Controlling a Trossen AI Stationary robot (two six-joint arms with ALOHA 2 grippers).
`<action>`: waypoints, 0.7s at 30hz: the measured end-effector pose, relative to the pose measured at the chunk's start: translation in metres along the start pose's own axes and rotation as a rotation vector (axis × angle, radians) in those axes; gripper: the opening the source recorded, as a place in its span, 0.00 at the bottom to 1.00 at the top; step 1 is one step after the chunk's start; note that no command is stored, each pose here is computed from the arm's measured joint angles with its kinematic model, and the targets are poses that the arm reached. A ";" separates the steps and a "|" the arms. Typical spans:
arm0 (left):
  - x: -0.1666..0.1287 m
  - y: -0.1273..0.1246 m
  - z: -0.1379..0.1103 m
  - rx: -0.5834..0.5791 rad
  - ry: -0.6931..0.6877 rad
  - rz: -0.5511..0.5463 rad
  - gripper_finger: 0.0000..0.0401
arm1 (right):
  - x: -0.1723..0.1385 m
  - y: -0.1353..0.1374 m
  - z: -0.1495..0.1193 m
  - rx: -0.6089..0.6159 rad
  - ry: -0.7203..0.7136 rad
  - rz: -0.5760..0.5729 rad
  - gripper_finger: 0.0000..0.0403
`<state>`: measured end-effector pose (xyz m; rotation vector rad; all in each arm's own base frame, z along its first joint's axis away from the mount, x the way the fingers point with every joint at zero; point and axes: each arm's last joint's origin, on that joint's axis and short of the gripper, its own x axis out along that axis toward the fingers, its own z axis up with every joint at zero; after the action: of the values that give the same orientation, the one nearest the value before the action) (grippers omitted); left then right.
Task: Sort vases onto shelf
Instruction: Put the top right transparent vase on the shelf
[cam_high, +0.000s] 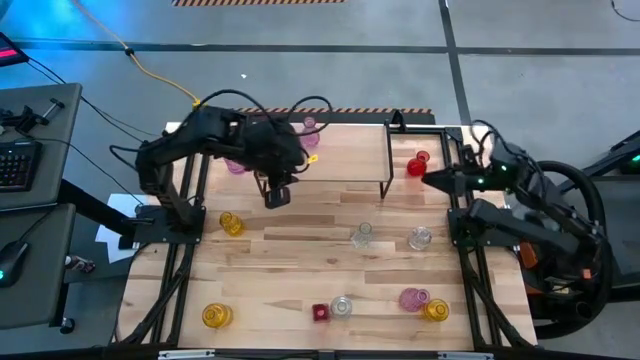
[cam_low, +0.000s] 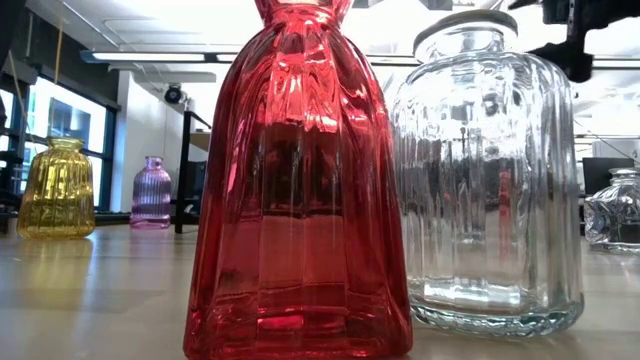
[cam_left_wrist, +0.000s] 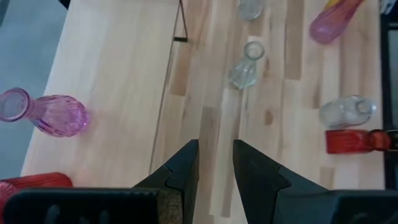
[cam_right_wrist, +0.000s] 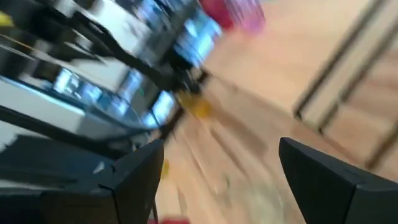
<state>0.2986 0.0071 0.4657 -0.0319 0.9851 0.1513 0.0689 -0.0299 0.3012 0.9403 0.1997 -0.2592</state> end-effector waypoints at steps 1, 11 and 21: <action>-0.005 -0.001 -0.002 0.002 -0.011 -0.003 0.22 | 0.000 0.002 0.001 0.021 0.039 -0.028 0.75; -0.042 -0.002 -0.017 0.013 -0.098 -0.025 0.22 | -0.004 0.013 0.007 0.237 0.395 -0.377 0.75; -0.059 0.003 -0.038 0.038 -0.107 -0.022 0.22 | 0.010 0.007 -0.011 0.395 0.558 -0.557 0.75</action>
<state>0.2348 -0.0004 0.4941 0.0006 0.8805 0.1132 0.0804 -0.0182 0.2976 1.3264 0.9582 -0.5588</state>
